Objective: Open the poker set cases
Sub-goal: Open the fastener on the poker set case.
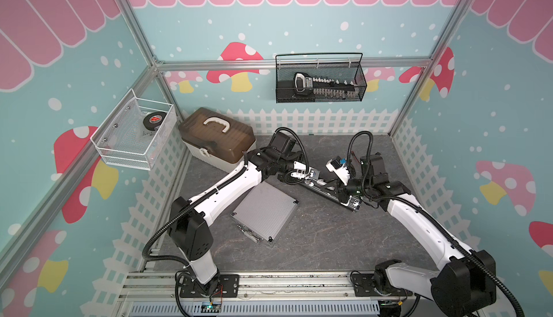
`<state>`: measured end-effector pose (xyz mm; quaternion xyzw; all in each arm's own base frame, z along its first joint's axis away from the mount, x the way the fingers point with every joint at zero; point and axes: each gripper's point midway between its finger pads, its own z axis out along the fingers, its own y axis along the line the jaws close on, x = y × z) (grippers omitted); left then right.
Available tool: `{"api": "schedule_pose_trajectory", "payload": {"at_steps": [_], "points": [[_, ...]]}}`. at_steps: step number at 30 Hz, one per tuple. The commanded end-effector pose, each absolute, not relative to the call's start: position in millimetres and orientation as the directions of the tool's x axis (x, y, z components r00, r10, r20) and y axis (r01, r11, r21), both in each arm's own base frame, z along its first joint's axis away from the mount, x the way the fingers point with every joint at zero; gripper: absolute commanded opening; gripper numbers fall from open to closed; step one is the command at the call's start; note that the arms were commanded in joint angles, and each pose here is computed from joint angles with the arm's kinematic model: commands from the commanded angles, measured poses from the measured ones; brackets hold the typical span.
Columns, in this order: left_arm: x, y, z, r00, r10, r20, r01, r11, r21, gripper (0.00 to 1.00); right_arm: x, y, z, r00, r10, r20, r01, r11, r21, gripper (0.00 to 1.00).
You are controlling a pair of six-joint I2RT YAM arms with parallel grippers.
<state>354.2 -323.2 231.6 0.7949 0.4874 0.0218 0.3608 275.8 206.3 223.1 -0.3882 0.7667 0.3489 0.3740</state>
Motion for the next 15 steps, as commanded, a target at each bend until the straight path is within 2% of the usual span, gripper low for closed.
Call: {"api": "schedule_pose_trajectory", "payload": {"at_steps": [1, 9, 15], "points": [[342, -311, 210, 0.508, 0.815, -0.278, 0.806, -0.337, 0.487, 0.71, 270, 213, 256, -0.334, -0.304, -0.892, -0.900, 0.385, 0.206, 0.00], [331, -313, 213, 0.514, 0.795, -0.321, 0.816, -0.338, 0.470, 0.71, 271, 213, 253, -0.337, -0.308, -0.890, -0.899, 0.387, 0.207, 0.00], [337, -312, 202, 0.504, 0.811, -0.296, 0.822, -0.346, 0.452, 0.70, 270, 213, 251, -0.339, -0.312, -0.888, -0.897, 0.390, 0.206, 0.00]]}}
